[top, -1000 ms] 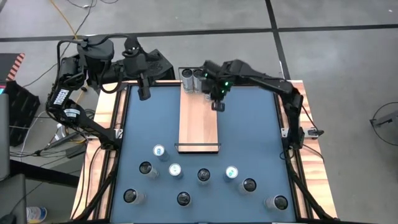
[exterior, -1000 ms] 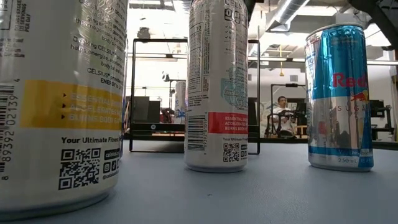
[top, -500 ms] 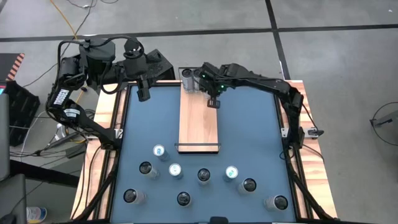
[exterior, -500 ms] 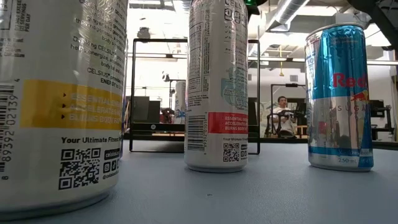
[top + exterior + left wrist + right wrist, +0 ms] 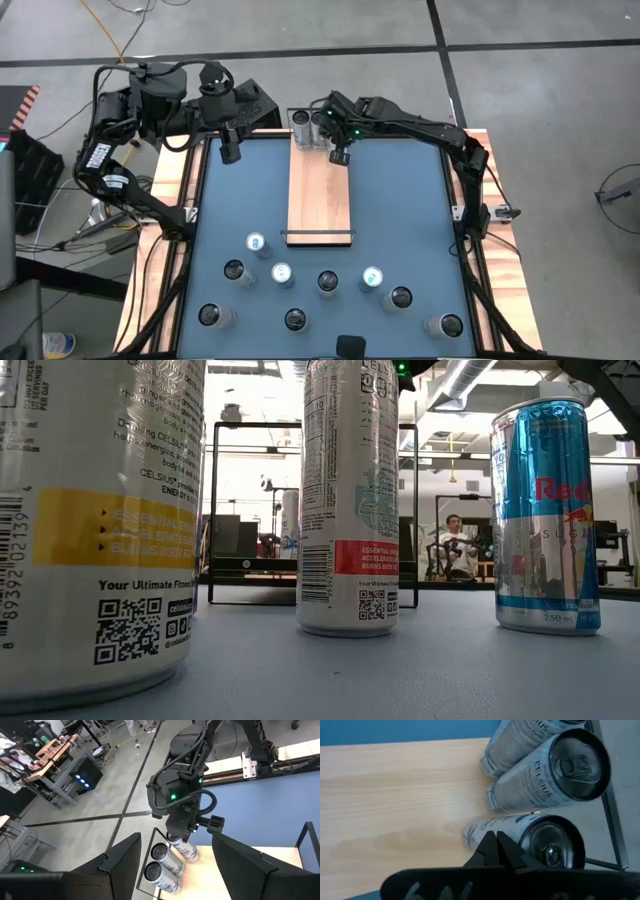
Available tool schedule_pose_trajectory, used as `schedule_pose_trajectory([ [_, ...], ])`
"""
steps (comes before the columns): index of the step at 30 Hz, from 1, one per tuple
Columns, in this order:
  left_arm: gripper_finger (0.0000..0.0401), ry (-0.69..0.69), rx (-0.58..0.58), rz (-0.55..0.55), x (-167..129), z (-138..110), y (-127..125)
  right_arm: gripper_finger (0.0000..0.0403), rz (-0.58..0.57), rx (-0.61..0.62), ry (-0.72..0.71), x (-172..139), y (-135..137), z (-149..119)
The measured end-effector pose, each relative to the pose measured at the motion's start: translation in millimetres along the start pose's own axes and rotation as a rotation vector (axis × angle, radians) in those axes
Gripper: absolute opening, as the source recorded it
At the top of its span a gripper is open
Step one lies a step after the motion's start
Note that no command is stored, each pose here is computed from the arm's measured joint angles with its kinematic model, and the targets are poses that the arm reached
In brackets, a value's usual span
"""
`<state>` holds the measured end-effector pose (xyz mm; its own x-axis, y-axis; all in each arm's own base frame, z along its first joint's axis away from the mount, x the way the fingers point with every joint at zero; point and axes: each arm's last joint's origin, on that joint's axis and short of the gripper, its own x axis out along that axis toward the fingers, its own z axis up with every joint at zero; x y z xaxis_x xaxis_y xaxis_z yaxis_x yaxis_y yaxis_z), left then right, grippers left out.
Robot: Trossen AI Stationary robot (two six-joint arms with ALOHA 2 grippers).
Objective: Place canned beverage on shelf
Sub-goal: Adjust the white-blue soda cans on the shelf
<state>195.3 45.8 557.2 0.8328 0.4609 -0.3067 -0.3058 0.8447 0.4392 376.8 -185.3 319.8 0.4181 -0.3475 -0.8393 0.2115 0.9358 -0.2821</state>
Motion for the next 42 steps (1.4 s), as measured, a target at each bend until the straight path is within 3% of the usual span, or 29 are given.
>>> schedule_pose_trajectory([
  [8, 0.0232, -0.001, 0.0, 0.001, 0, 0, 0, 0.0, -0.009, 0.004, -0.008, -1, -3, 0],
  [16, 0.0232, -0.001, 0.0, 0.0, 0, 0, 0, 0.0, 0.007, -0.02, -0.007, -21, 21, 4],
  [26, 0.0232, -0.001, -0.009, 0.0, 0, 0, 0, 0.0, -0.006, -0.05, 0.076, 10, 34, -7],
  [42, 0.0232, -0.001, -0.01, 0.0, 0, 0, 0, 0.0, -0.065, 0.011, 0.088, 26, 5, -21],
])
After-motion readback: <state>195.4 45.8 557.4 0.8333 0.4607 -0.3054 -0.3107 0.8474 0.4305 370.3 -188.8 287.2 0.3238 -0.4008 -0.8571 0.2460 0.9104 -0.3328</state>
